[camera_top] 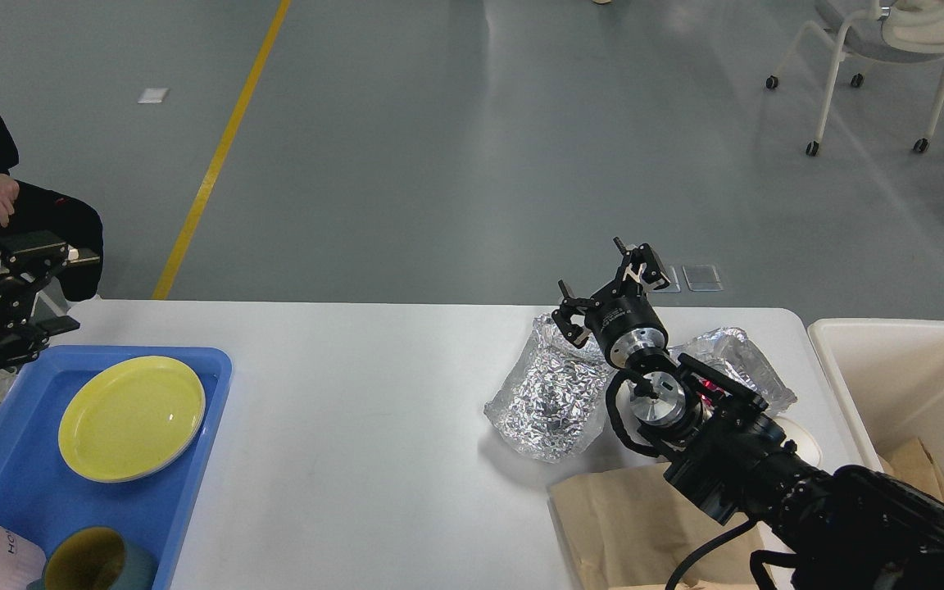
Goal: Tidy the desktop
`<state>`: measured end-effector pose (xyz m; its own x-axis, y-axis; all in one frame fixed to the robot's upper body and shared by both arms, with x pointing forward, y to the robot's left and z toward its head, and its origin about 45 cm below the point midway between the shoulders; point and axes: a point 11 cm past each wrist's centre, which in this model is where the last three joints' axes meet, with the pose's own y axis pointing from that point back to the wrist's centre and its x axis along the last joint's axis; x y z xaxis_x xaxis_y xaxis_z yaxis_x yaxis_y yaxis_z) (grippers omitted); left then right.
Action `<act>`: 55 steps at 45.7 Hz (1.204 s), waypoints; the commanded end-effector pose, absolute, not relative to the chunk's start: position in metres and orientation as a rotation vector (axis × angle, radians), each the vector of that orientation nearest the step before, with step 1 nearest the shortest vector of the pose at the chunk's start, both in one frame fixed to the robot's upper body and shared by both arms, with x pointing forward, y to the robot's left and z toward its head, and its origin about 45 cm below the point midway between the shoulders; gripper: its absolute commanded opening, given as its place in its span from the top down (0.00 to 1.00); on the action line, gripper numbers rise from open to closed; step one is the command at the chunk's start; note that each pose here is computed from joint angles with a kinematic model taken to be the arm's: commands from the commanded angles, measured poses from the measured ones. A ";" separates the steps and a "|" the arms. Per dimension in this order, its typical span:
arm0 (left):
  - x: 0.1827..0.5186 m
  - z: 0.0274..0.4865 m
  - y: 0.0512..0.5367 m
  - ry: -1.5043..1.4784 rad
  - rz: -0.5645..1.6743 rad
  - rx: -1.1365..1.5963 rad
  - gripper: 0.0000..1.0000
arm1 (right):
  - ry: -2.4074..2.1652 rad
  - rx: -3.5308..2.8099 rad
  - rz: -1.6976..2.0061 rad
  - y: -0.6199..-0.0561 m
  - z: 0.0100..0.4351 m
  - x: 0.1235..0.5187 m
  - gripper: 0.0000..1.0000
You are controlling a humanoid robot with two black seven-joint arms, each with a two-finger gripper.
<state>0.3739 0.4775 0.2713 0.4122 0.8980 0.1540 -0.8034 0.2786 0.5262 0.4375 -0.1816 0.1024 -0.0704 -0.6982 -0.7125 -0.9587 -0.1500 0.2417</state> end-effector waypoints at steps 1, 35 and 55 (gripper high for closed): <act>0.391 0.281 0.448 0.182 1.113 0.412 0.04 | 1.781 -1.869 1.062 -0.182 0.102 0.438 0.00; 0.422 0.251 0.367 0.236 1.072 -0.170 0.03 | 1.781 -1.869 1.062 -0.182 0.102 0.438 0.00; 0.447 0.246 0.385 0.363 1.298 -0.650 0.03 | 1.781 -1.869 1.062 -0.182 0.102 0.438 0.00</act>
